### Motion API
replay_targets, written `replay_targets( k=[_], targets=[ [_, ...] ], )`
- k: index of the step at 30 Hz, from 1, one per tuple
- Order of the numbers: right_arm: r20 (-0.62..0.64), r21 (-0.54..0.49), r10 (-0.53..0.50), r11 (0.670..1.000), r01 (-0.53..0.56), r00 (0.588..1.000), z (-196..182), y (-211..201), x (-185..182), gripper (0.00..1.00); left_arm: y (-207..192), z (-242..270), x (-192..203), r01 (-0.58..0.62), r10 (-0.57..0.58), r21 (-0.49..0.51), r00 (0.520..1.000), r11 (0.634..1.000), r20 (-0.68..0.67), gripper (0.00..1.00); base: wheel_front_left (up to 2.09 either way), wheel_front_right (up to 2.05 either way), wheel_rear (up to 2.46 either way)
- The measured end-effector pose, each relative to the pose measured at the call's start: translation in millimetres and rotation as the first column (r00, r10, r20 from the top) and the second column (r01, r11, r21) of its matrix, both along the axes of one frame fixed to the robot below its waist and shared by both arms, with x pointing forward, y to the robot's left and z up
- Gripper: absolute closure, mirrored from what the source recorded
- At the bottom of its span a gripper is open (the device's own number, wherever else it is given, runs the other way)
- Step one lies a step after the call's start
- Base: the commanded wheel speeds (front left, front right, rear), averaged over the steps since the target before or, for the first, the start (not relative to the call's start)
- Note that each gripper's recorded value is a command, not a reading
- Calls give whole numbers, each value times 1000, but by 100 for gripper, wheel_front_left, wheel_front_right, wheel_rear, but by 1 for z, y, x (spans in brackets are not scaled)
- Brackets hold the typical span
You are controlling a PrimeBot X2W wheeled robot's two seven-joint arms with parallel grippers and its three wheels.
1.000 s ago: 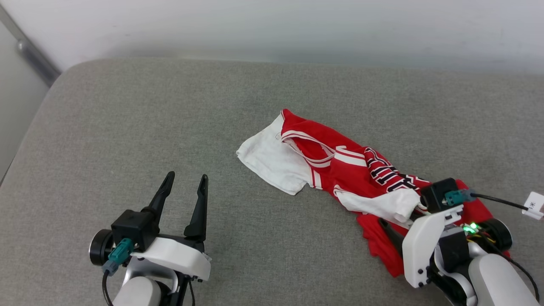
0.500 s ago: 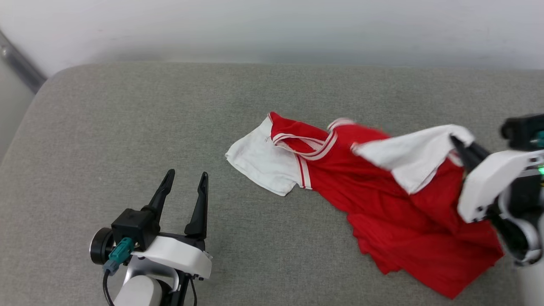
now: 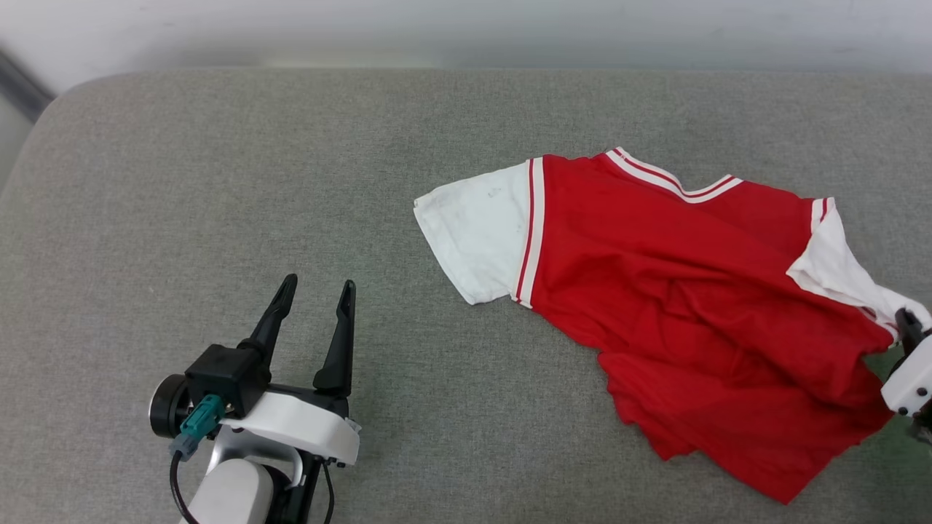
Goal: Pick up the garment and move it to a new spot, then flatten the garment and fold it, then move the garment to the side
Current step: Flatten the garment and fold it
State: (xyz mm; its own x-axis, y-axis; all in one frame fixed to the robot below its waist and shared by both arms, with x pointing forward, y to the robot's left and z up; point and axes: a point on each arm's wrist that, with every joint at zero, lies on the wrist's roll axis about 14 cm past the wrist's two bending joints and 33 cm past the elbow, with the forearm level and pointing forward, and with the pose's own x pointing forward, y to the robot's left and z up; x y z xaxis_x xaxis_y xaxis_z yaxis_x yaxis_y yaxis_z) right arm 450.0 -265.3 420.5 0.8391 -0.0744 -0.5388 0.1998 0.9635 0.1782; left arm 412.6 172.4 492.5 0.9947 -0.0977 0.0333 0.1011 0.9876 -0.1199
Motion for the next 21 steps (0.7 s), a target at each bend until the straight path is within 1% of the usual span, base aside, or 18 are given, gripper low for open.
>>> replay_targets(
  k=[1, 4, 7, 9, 11, 17, 20, 21],
  targets=[
    [-11, 13, -11, 1000, 11, 1000, -7, 0, -2, 0, 0, -2, 0, -1, 1, 0, 1000, 1000, -5, 0, 0, 0, 0],
    [11, 32, -40, 999, 40, 999, -12, -1, -5, 0, 2, -2, -1, -5, 5, 2, 1000, 1000, -7, 0, 0, 0, 0],
    [85, 16, -57, 998, 56, 995, -2, -3, -6, 0, 4, 1, -2, -7, 7, 9, 1000, 1000, 1, 0, 0, 0, 0],
    [142, -9, -52, 999, 54, 989, 7, -2, -9, 0, 5, 4, -4, -11, 11, 10, 1000, 1000, 9, 0, 0, 0, 0],
    [191, -63, -28, 997, 40, 981, 16, -1, -14, 0, 7, 6, -8, -19, 19, 11, 1000, 1000, 13, 0, 0, 0, 0],
    [359, -171, 52, 985, 10, 932, 54, 12, -31, 0, 14, 13, -16, -42, 42, 22, 999, 999, 30, 0, 0, 0, 0],
    [427, -195, 94, 981, -10, 899, 74, 24, -39, 0, 16, 18, -20, -48, 47, 33, 998, 998, 38, 0, 0, 0, 0],
    [455, -205, 124, 978, -32, 882, 84, 34, -45, 0, 16, 21, -21, -46, 45, 42, 998, 998, 39, 0, 0, 0, 0]
  ],
)
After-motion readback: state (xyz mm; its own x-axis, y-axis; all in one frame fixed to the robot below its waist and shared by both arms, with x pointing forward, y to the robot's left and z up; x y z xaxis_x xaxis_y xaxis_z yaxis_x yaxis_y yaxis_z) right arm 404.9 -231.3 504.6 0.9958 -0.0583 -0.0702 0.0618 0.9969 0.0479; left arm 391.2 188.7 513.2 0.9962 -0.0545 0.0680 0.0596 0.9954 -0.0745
